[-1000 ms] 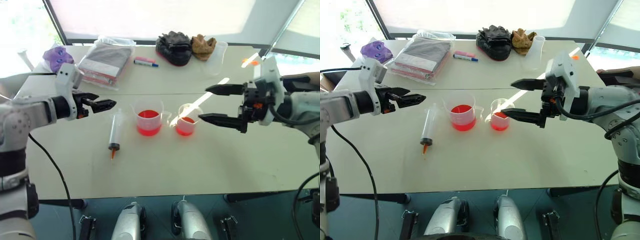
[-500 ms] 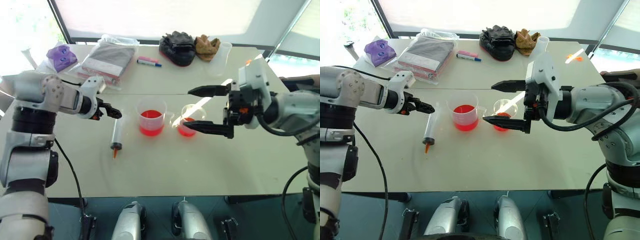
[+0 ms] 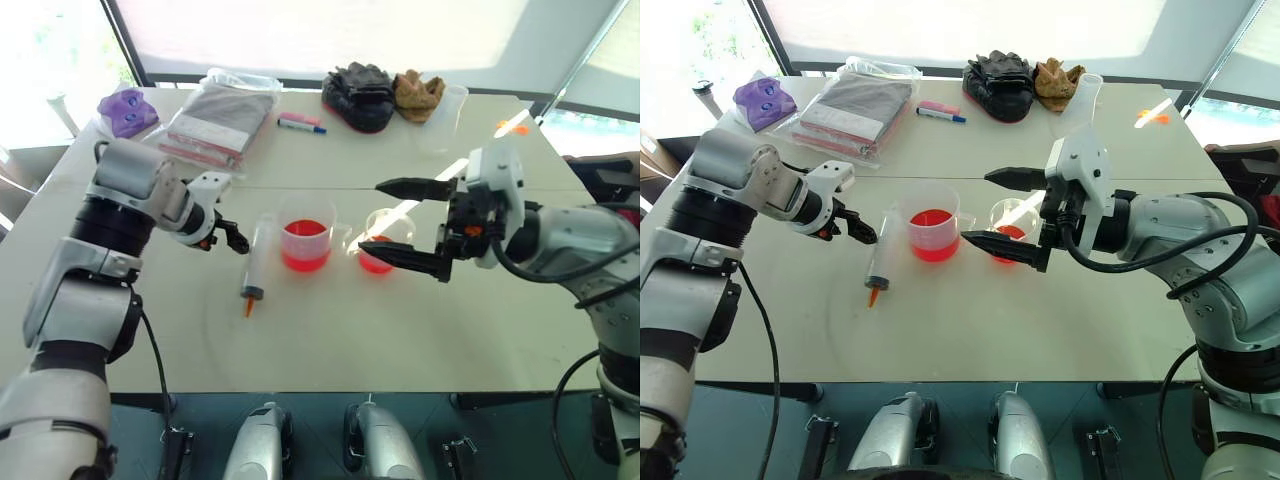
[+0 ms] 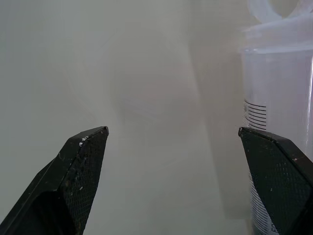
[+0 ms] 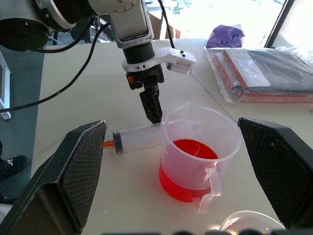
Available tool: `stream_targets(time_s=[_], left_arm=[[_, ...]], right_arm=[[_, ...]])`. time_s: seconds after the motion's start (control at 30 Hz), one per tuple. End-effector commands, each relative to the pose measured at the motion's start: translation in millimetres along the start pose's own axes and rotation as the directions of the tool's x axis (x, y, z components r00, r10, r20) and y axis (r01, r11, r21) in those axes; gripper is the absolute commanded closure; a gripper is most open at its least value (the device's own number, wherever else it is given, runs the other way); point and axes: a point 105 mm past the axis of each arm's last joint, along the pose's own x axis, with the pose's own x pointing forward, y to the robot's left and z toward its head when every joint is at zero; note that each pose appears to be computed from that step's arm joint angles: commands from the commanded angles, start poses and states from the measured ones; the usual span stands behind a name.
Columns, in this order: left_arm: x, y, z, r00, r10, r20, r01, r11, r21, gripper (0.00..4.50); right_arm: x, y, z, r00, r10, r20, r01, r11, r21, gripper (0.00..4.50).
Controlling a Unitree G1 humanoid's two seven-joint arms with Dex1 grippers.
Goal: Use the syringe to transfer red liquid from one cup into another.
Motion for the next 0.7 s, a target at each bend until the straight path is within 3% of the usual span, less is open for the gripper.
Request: stream_targets(time_s=[0.03, 0.17, 0.33, 0.5, 0.7], left_arm=[[-2.8, -0.1, 1.4, 1.000, 0.015, 0.010, -0.015, 1.000, 0.023, 0.01], [5.6, -0.5, -5.1, 1.000, 0.019, -0.006, -0.019, 0.999, 0.030, 0.01], [-16.1, 18.3, 2.6, 0.998, 0.027, 0.062, -0.023, 0.998, -0.058, 0.01], [-42.6, 10.3, 11.5, 0.980, -0.141, 0.142, 0.151, 0.987, -0.063, 0.01], [-42.0, -6.3, 12.4, 0.962, -0.239, 0.130, 0.245, 0.969, -0.032, 0.01]], right_arm=[[-3.3, 2.2, 11.8, 0.999, -0.017, 0.036, 0.018, 0.999, -0.041, 0.00], [-4.3, 1.0, 10.2, 0.999, -0.029, 0.032, 0.030, 0.999, -0.037, 0.00], [-8.3, 0.1, 7.4, 0.999, -0.037, 0.017, 0.038, 0.999, -0.029, 0.00], [-8.0, -2.2, 4.2, 0.999, -0.048, 0.016, 0.048, 0.999, -0.020, 0.00], [-4.9, -3.3, 1.0, 0.998, -0.056, 0.022, 0.056, 0.998, -0.014, 0.00]])
